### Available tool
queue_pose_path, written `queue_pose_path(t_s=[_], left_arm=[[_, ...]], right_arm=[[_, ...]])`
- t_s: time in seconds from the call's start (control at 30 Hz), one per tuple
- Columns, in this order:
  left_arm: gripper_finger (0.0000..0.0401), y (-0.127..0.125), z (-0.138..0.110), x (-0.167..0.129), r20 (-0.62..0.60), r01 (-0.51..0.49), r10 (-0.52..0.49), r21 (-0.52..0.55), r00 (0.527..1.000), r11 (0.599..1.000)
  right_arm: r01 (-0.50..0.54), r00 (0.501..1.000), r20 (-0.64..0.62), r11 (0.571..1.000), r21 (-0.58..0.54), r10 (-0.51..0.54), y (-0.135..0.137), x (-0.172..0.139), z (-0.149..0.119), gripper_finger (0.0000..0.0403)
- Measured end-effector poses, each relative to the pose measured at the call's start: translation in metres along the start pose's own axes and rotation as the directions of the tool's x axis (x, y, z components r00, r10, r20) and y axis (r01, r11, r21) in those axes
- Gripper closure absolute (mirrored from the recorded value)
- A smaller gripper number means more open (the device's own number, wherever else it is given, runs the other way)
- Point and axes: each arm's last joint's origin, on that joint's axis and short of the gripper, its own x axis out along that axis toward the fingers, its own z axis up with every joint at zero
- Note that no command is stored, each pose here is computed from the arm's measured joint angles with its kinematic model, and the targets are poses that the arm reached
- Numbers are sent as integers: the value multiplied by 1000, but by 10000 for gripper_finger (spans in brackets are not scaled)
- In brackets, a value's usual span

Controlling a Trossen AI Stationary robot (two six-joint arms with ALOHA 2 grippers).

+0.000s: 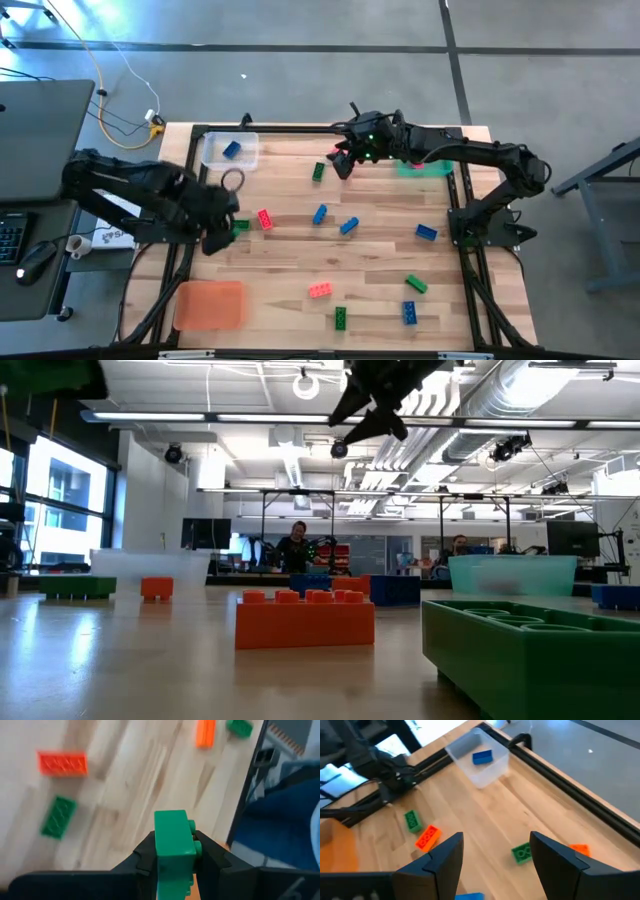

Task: Sort & place blocks by color
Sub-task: Put the green game piece into the orange bin

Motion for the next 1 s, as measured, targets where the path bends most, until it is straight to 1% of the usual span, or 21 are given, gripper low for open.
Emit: queue_pose_path(t_s=[0.23, 0.37, 0.43, 0.47, 0.53, 0.67, 0.73, 0.87, 0.93, 1.0], left_arm=[[338, -4, -30, 37, -154, -62, 58, -20, 986, 998], [338, -6, -42, 52, -207, -64, 55, -39, 977, 997], [338, -10, -46, 58, -230, -37, 26, -47, 973, 998], [338, -11, -49, 63, -250, -41, 27, -49, 968, 998], [338, -12, -55, 72, -292, -60, 47, -38, 955, 997], [338, -24, -62, 87, -352, -31, 28, -5, 936, 1000], [338, -34, -65, 94, -367, 9, -1, 20, 930, 1000], [338, -42, -74, 105, -398, 3, 18, 52, 917, 999], [330, -45, -77, 110, -409, -2, 28, 64, 912, 998], [312, -49, -78, 116, -418, 10, 21, 73, 908, 997]], right_arm=[[49, 999, -21, 999, 0, -49, -16, 0, 2, 187], [76, 996, -39, 997, 12, -75, -25, 0, 3, 187], [89, 995, -47, 996, 19, -88, -29, 0, 3, 187], [97, 994, -56, 995, 22, -96, -31, 0, 2, 187], [110, 992, -64, 994, 27, -108, -35, 0, 2, 187], [132, 988, -88, 991, 34, -129, -41, -1, 1, 187], [142, 985, -99, 989, 38, -138, -44, -1, 0, 187], [162, 981, -116, 986, 38, -157, -46, -1, -1, 187], [164, 980, -118, 986, 37, -159, -46, -1, -1, 187], [164, 980, -119, 986, 30, -159, -46, -1, -2, 187]])
